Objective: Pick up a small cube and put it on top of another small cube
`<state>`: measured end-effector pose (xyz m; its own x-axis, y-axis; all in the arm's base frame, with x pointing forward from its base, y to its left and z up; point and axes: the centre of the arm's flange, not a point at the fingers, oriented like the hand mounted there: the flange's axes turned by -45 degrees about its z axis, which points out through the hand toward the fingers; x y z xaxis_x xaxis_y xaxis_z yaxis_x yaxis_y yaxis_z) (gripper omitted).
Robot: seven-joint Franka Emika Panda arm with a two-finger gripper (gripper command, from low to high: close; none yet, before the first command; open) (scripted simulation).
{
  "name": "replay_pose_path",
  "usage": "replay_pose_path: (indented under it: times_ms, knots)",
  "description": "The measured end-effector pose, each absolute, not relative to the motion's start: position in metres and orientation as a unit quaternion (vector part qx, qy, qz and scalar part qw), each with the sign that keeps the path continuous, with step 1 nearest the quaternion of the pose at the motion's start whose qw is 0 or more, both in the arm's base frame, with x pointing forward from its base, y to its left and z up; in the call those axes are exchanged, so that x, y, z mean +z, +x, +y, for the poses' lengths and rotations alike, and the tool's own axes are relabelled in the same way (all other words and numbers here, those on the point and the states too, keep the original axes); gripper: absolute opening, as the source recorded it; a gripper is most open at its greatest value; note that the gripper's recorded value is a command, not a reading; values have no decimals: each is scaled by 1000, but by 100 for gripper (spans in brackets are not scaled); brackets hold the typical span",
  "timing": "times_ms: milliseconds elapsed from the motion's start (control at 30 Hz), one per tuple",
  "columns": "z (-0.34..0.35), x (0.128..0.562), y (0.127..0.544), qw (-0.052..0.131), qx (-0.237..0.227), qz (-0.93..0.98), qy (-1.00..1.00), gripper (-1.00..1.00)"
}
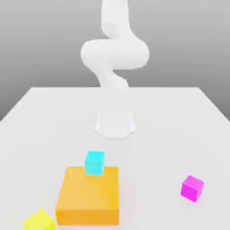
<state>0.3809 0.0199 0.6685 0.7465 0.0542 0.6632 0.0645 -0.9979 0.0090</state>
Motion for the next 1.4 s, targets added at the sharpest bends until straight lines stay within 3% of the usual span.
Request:
replay_pose_path:
  times_ms: [200,400,533,767,967,1000,1233,1400]
  knots:
    - [80,554,439,14,-267,-129,-955,0]
    - [143,432,454,15,-180,-226,-957,0]
    - [180,351,442,13,-122,-290,-949,0]
    - [228,215,385,2,-19,-401,-916,0]
    - [232,139,373,0,0,-417,-909,0]
    - [232,131,372,0,0,-417,-909,-100]
    - [232,130,372,0,0,-417,-909,-100]
    - [232,180,372,0,0,-417,-909,-100]
